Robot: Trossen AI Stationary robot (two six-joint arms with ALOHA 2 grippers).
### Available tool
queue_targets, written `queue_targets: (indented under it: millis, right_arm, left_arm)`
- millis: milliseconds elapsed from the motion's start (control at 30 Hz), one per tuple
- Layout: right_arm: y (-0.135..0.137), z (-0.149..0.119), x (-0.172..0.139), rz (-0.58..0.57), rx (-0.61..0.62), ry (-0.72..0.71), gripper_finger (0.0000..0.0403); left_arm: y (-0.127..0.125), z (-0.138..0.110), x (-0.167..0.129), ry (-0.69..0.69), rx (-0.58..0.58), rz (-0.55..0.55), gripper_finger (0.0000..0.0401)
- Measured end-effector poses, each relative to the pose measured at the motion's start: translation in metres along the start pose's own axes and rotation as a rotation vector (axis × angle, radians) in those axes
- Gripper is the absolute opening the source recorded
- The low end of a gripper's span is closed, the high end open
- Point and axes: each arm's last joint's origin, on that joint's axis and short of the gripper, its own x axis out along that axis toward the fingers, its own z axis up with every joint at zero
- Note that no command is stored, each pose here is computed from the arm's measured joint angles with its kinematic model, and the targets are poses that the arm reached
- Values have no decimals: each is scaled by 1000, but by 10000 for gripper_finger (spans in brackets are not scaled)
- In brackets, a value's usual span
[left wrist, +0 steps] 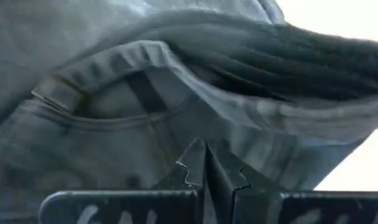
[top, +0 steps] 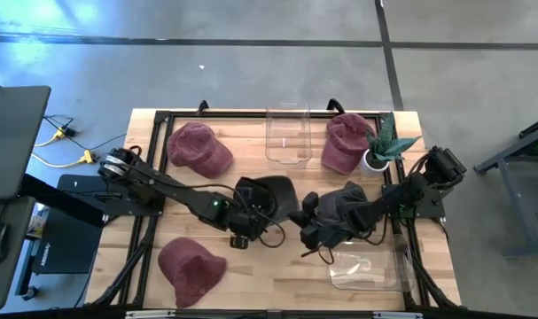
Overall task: Pick & Place hat
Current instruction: Put the left black cap into the top transparent bin
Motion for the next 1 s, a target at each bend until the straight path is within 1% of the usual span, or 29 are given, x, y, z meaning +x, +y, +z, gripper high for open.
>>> queue_targets:
  millis: [67, 133, 200, 300, 333, 467, 533, 600, 700, 767, 833, 933, 1000]
  right_arm:
    - [2, 1, -2, 4, -8, -8, 16]
    - [3, 3, -4, 2, -28, -13, 9]
    - [6, 5, -7, -9, -62, -16, 8]
    - [8, 9, -14, -17, -97, -34, 16]
    - [8, 11, -16, -16, -96, -44, 19]
    - [0, 16, -23, 20, -59, -106, 14]
    - [-3, 18, -26, 44, -37, -131, 8]
    - [-6, 19, -28, 54, -10, -151, 7]
    - [-6, 20, -28, 55, -4, -155, 17]
    - [-6, 20, -28, 60, -5, -152, 22]
    - [-6, 19, -28, 65, -3, -154, 22]
    - [-5, 19, -28, 67, -6, -149, 11]
    - [-5, 19, -28, 67, -7, -150, 7]
  left_arm:
    - [1, 3, 1, -40, 1, 31, 1]
    - [1, 1, 5, -44, 14, 44, 1]
    - [2, -7, 14, -1, 24, 53, 1]
    - [3, -22, 32, 83, 2, 46, 1]
    - [4, -28, 35, 113, -2, 42, 1]
    - [3, -31, 37, 122, -23, 12, 1]
    - [3, -28, 31, 131, -15, 11, 1]
    - [3, -22, 19, 117, -11, 6, 1]
    - [5, -10, 5, 74, -20, -9, 1]
    - [6, -5, 0, 69, -20, -13, 1]
    - [8, -1, -4, 57, -24, -7, 1]
    - [8, 3, -4, 25, -39, -7, 1]
    - [7, 6, 0, -29, -37, -12, 1]
